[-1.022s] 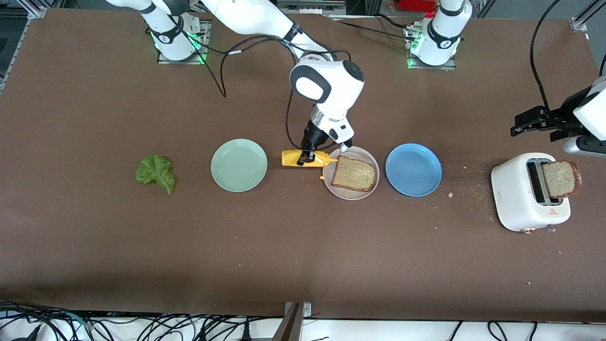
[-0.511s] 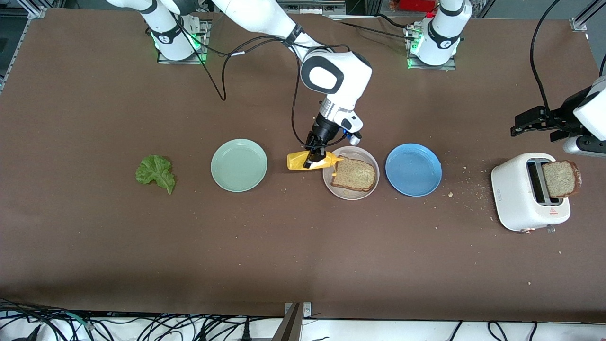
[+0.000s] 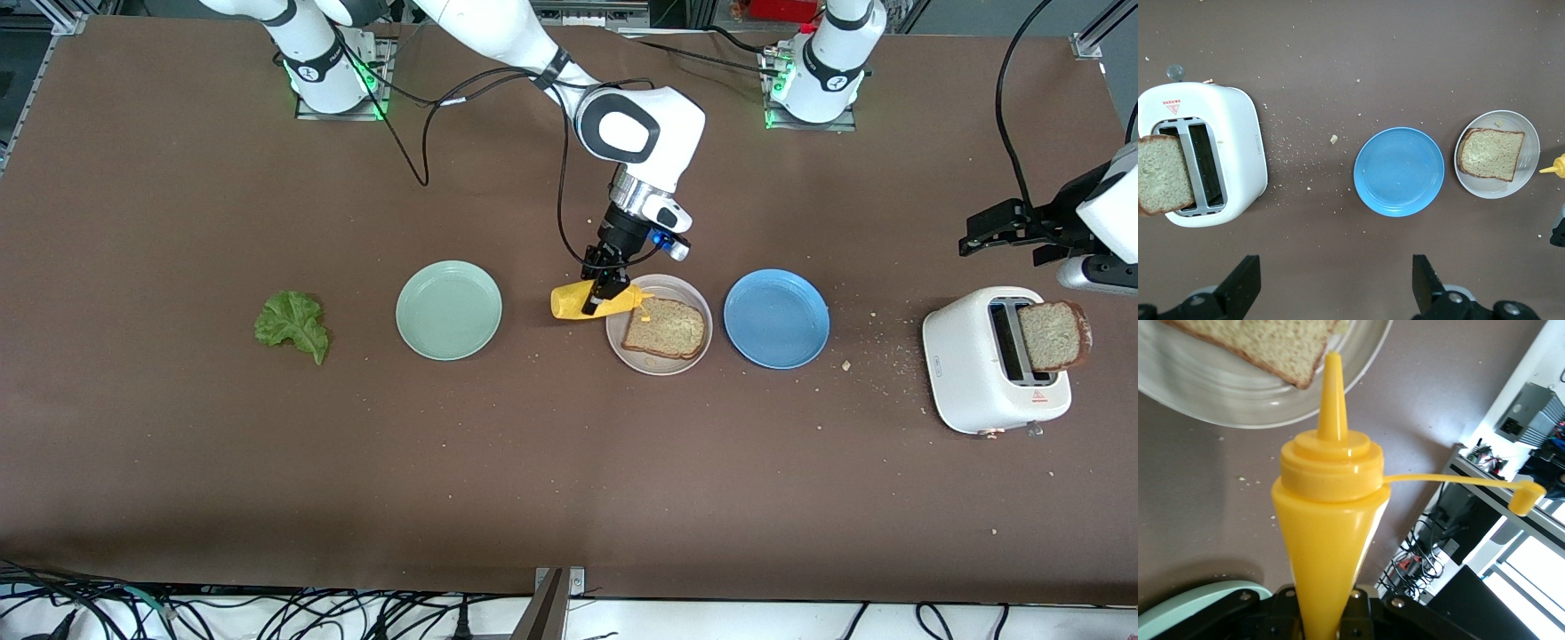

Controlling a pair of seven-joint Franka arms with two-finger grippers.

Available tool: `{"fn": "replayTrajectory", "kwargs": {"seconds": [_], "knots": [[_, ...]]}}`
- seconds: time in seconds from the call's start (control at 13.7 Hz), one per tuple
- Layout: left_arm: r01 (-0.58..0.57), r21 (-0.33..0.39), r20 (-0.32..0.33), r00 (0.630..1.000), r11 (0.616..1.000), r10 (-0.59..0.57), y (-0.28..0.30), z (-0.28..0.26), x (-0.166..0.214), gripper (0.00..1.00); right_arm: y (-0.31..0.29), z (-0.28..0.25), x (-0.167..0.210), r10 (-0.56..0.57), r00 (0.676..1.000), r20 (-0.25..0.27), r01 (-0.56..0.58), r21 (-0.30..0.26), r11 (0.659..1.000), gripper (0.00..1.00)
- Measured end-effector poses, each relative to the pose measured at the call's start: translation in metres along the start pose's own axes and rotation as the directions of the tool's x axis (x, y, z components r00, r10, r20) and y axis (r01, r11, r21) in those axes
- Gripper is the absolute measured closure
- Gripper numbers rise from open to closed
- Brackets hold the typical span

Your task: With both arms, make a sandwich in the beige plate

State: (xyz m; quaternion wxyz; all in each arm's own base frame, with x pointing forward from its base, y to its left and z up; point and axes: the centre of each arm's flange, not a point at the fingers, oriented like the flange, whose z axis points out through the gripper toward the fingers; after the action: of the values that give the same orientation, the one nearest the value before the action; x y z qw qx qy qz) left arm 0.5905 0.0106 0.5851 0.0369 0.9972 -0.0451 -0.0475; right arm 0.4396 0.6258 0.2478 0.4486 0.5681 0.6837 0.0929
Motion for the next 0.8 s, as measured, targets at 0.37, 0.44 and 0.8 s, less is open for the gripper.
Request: {"fn": "replayTrajectory", "kwargs": {"seconds": [0.37,0.44,0.8], "knots": [[0.0,0.0,0.0,1.0,1.0,0.0,0.0,0.0,0.0,0.0,0.021,0.026,-0.013,0.047,0.999,-0.024,-0.048,-0.042,0.998,0.88],[0.0,0.0,0.0,1.0,1.0,0.0,0.0,0.0,0.0,0.0,0.026,0.032,-0.016,0.053,0.998,-0.035,-0.055,-0.043,0.998,0.87],[0.0,0.0,0.0,1.0,1.0,0.0,0.0,0.0,0.0,0.0,0.035,0.053,-0.025,0.076,0.995,-0.057,-0.079,-0.036,0.996,0.87]]}}
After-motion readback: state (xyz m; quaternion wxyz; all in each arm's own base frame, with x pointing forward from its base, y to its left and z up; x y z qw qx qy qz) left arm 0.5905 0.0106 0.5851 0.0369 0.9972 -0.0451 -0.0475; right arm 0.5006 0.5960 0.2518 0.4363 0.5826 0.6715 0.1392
